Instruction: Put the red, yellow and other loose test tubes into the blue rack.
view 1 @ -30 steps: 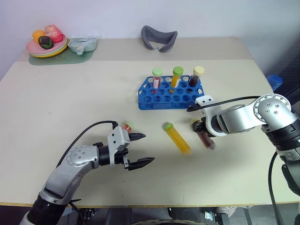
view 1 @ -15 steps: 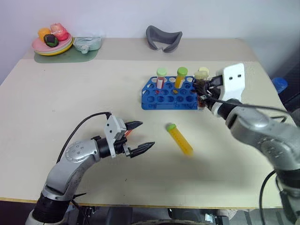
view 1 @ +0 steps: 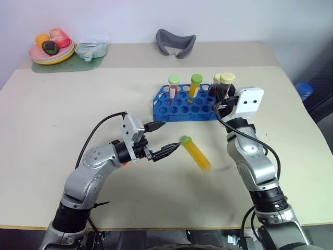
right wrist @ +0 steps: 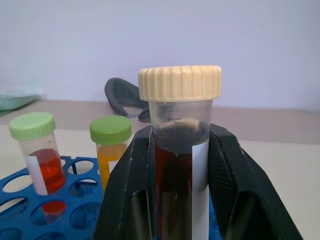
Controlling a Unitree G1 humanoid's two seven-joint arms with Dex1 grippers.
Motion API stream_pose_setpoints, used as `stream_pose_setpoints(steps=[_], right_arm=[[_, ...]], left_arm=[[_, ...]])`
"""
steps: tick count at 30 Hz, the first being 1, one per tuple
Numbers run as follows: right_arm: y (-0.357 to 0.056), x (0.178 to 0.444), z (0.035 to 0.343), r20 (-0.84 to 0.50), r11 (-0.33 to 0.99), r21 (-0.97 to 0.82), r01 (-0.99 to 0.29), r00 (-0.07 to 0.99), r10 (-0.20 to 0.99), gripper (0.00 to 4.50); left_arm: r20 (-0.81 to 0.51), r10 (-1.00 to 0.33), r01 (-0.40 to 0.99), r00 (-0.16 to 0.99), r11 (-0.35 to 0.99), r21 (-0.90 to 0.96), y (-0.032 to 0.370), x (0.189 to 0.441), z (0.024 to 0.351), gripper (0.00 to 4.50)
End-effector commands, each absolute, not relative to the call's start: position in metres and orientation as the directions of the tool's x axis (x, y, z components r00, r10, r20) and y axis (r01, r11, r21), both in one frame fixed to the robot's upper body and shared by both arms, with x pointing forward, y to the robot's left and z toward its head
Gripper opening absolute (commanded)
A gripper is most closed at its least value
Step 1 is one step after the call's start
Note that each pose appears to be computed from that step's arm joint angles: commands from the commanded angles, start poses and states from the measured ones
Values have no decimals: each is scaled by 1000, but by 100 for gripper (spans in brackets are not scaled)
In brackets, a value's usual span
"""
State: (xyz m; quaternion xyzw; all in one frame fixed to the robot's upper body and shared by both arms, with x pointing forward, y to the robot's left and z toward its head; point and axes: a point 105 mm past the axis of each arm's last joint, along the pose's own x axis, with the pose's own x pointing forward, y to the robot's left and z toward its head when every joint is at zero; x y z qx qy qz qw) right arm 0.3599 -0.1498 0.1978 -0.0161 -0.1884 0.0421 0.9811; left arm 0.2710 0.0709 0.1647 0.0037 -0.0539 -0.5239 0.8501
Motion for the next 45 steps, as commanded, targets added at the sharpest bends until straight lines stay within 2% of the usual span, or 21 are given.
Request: stream_pose_setpoints(steps=[1, 16, 18, 19, 23, 24, 27, 31, 35, 37, 40, 45], right_arm=[[-153, 362, 211, 438, 997, -45, -62, 896, 75, 81], [-152, 379, 201, 442, 999, 0, -53, 896, 47, 81], [-151, 378, 201, 444, 998, 15, -66, 895, 53, 181], [-151, 376, 204, 450, 998, 16, -67, 891, 53, 214], [-159, 368, 222, 477, 1000, -14, -28, 878, 31, 428], [-162, 366, 225, 478, 1000, -20, -19, 878, 27, 443], [-180, 350, 242, 434, 994, -110, -18, 898, 64, 443], [-178, 322, 242, 208, 958, -136, -251, 939, 275, 443], [-158, 287, 224, -103, 858, -153, -490, 871, 480, 443], [-149, 277, 206, -270, 824, -142, -549, 822, 501, 443], [-123, 268, 187, -426, 771, -117, -626, 733, 530, 443], [-90, 271, 164, -536, 738, -44, -674, 639, 552, 443]], left_arm=[[126, -894, 893, 430, 442, 90, 69, 265, 181, 450], [111, -903, 902, 415, 424, 79, 67, 264, 181, 450], [109, -903, 902, 416, 425, 79, 68, 263, 179, 450], [109, -903, 902, 415, 424, 78, 68, 263, 178, 450], [110, -901, 900, 419, 428, 78, 69, 262, 176, 450], [111, -900, 899, 422, 431, 78, 69, 262, 176, 450], [101, -890, 888, 445, 454, 80, 77, 263, 172, 450], [67, -874, 869, 481, 485, 93, 92, 268, 164, 450], [20, -863, 855, 505, 503, 127, 107, 278, 157, 450], [4, -863, 855, 505, 501, 136, 113, 282, 156, 450], [-38, -867, 859, 497, 485, 166, 120, 287, 149, 450], [-52, -868, 860, 493, 477, 183, 123, 289, 146, 450]])
